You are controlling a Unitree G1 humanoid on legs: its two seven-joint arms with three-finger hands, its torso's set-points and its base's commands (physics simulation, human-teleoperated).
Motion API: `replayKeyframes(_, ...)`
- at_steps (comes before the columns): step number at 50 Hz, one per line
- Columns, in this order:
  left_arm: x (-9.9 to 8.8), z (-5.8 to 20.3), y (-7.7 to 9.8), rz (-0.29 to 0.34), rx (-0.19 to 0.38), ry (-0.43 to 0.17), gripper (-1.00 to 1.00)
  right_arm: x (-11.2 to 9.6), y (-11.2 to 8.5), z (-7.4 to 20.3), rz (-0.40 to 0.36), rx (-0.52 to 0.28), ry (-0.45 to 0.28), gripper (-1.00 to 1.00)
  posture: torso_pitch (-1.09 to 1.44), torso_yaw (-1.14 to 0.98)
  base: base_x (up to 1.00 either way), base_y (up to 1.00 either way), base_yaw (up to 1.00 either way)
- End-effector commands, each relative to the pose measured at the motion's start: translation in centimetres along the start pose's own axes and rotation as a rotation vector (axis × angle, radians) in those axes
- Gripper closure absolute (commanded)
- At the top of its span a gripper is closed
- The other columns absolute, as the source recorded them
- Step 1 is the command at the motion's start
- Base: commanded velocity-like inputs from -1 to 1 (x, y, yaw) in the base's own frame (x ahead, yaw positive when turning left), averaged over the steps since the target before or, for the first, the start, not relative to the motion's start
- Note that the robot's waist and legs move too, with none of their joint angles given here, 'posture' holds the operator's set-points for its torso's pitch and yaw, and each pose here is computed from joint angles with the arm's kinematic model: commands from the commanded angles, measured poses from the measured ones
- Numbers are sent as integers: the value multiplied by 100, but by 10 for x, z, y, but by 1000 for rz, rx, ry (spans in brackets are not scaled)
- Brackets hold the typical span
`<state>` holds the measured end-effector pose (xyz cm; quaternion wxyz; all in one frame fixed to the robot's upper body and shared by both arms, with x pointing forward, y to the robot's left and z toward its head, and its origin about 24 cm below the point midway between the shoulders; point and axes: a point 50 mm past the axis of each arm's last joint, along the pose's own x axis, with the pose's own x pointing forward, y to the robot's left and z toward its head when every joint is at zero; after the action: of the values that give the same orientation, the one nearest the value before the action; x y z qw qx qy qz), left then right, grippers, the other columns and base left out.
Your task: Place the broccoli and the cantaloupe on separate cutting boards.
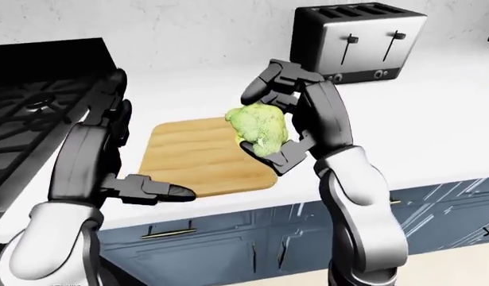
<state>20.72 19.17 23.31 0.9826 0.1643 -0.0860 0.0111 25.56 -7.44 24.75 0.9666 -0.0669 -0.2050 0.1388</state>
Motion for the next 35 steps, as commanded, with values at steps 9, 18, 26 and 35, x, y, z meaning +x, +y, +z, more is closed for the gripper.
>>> replayKeyframes(9,-2,8,4,39,22,-44,-100,-1,6,11,25,-4,-65,100,0,0,0,15,0)
replayKeyframes(18,-1,8,3,41,23,-44,-100,-5,5,1,28,-21,-13,100,0,0,0,7,0)
replayKeyframes(26,-1,6,3,40,22,-41,-100,-1,2,-19,-17,-98,62,100,0,0,0,0,0)
replayKeyframes(35,-2,4,4,42,22,-38,-100,6,-1,-34,-67,-146,89,100,0,0,0,0,0)
